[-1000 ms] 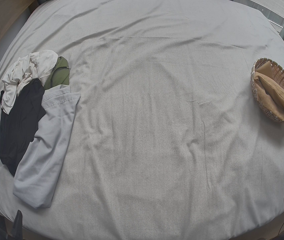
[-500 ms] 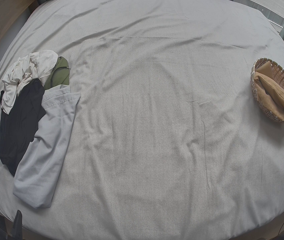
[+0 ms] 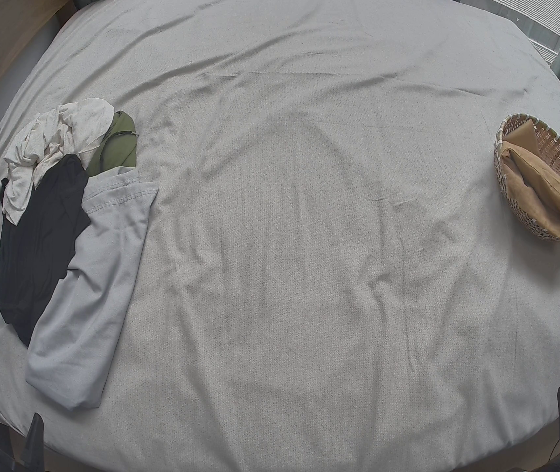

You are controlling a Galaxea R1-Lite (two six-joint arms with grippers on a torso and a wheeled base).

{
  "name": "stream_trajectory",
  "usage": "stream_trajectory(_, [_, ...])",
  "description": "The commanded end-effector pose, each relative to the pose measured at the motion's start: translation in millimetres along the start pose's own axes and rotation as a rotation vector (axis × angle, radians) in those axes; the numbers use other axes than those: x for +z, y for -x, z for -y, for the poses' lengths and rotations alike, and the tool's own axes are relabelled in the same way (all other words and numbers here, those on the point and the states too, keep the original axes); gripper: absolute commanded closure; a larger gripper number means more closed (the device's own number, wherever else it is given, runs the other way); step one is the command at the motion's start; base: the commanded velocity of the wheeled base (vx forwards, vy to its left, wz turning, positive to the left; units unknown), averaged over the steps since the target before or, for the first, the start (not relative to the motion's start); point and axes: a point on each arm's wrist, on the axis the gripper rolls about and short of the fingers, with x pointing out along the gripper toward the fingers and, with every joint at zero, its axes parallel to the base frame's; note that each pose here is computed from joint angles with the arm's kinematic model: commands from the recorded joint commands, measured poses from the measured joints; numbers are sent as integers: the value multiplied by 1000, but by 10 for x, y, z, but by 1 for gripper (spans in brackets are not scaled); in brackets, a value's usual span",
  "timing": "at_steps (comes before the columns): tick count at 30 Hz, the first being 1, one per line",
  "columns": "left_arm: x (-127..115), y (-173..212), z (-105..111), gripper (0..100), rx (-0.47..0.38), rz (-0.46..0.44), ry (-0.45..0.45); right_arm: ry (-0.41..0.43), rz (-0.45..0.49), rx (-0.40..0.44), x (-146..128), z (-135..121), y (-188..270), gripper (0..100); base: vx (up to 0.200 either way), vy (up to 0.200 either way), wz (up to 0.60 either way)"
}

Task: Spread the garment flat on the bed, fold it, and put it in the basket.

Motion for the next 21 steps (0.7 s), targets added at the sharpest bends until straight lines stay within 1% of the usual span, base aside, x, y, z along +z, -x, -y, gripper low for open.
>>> stream_trajectory(1, [-52,-1,0,0,0,-2,2,10,-36,-18,-53,-2,-20,0,0,0,0])
stream_trajectory(3, [-52,-2,0,0,0,-3,2,-2,-61,-14,-45,-3,-43,0,0,0,0])
stream_trajectory(4, [-52,-2,0,0,0,-3,1,-33,-81,-12,-46,-2,-57,0,0,0,0])
stream_trajectory(5, [-52,-1,0,0,0,-2,1,-44,-89,-7,-56,-2,-57,0,0,0,0])
stream_trajectory(6, [-52,-1,0,0,0,-2,2,-35,-82,6,-65,-4,-42,0,0,0,0])
stream_trajectory(8, [-52,-1,0,0,0,-2,4,-9,-87,1,-95,-7,-25,0,0,0,0])
stream_trajectory(9, [-52,-2,0,0,2,-3,4,5,-70,2,-110,-9,6,0,0,0,0])
stream_trajectory(13, [-52,-1,0,0,0,-2,1,-26,-82,-1,-122,-7,7,0,0,0,0])
stream_trajectory(21, [-51,-1,0,0,0,0,2,-36,-73,-8,-121,-5,3,0,0,0,0])
